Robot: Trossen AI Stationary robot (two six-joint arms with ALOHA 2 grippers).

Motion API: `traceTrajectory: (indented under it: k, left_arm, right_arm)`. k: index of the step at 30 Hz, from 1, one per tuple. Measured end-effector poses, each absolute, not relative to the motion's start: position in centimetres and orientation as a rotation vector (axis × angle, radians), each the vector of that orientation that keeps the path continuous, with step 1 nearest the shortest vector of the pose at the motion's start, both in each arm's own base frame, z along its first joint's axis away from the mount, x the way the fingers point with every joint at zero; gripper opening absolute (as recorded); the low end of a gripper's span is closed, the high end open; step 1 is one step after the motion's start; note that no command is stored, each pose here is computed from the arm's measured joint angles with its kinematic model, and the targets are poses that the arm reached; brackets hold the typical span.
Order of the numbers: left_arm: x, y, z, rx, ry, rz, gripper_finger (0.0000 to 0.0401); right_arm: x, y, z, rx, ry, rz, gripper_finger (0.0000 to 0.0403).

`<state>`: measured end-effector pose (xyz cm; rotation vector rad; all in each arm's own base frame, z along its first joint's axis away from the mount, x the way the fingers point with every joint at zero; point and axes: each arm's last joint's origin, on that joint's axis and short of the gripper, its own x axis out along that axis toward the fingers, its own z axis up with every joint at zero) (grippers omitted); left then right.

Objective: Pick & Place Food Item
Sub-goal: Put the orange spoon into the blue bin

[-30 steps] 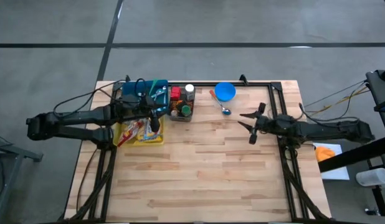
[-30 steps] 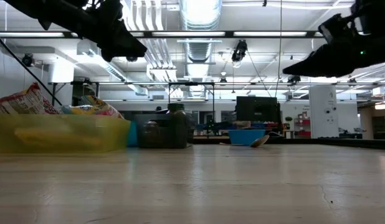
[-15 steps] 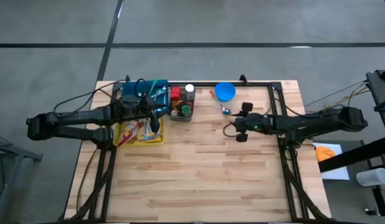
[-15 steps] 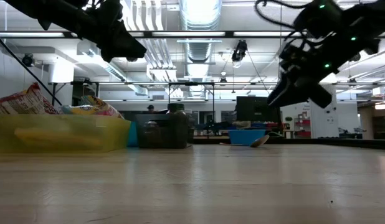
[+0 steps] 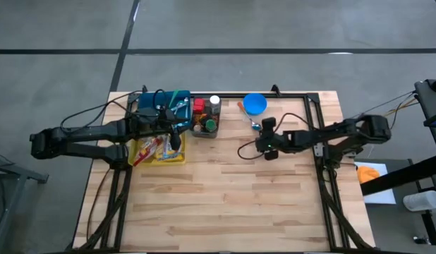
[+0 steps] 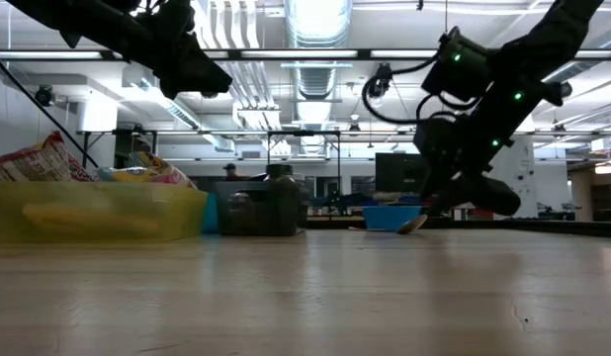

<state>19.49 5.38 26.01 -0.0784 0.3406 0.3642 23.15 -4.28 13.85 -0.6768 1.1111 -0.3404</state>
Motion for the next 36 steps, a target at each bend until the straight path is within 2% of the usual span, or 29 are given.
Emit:
traceTrajectory:
  k: [17,30,33,36]
  left_arm:
    - [19.5,5.4,26.0,-0.078,0.341,0.364,0.0137]
    - [19.5,5.4,26.0,-0.078,0.341,0.364,0.0137]
    - [19.5,5.4,26.0,-0.078,0.341,0.364,0.0137]
    - [19.5,5.4,26.0,-0.078,0.341,0.364,0.0137]
  right_arm:
    - [24.9,-8.1,11.1,-0.678,1.239,-0.387,0.0157]
    - [25.1,-8.4,11.3,-0.68,1.238,-0.401,0.0157]
    - [25.1,-8.4,11.1,-0.68,1.243,-0.383,0.0143]
    - [25.1,-8.4,11.0,-0.676,1.242,-0.366,0.0106]
